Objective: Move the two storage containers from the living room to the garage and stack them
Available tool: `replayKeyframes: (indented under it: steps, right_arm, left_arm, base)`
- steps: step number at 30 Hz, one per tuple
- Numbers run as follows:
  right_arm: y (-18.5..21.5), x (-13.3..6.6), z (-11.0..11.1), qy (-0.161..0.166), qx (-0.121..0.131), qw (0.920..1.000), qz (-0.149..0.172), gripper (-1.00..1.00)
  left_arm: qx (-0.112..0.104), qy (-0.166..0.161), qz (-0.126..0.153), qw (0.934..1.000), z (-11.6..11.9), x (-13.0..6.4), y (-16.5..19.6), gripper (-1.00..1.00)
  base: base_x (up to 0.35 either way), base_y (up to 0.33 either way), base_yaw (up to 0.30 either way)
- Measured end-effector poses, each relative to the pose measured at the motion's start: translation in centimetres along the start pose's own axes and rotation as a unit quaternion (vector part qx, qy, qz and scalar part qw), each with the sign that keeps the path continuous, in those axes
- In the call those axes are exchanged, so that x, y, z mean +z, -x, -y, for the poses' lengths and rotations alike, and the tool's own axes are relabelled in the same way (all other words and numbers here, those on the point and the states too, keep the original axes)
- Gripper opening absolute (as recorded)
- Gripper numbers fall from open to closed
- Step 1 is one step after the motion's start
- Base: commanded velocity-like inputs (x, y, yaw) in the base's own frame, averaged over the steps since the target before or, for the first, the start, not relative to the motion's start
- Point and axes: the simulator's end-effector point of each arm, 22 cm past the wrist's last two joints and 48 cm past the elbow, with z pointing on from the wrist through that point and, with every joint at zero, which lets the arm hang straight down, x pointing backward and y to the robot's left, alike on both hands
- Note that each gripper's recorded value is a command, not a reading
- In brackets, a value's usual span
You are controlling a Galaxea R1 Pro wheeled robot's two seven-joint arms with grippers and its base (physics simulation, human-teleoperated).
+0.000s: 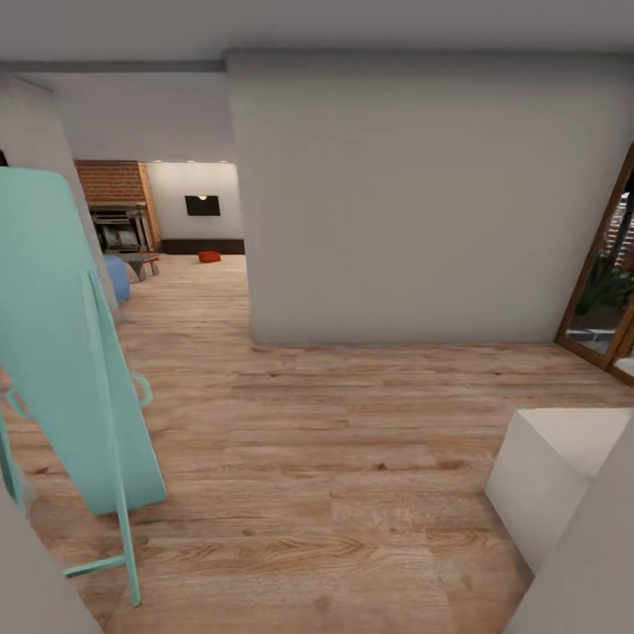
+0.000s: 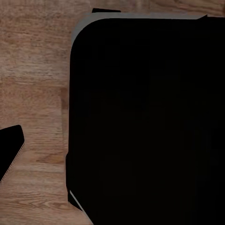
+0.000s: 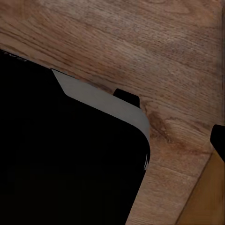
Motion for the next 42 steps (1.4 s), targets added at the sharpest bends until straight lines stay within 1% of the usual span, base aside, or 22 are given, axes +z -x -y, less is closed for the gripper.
replayKeyframes:
  steps: [33, 42]
  right_arm:
    - [-0.03, 0.00, 0.06, 0.000, 0.000, 1.0000, 0.000, 1.00]
    - [0.20, 0.00, -0.56, 0.003, 0.001, 1.0000, 0.001, 1.00]
  left_arm:
    - [0.000, 0.000, 0.000, 1.0000, 0.00, 0.00, -0.01, 1.00]
    - [0.000, 0.000, 0.000, 1.0000, 0.00, 0.00, 0.00, 1.00]
  base:
    - [0.322, 0.000, 0.000]
    - [0.322, 0.000, 0.000]
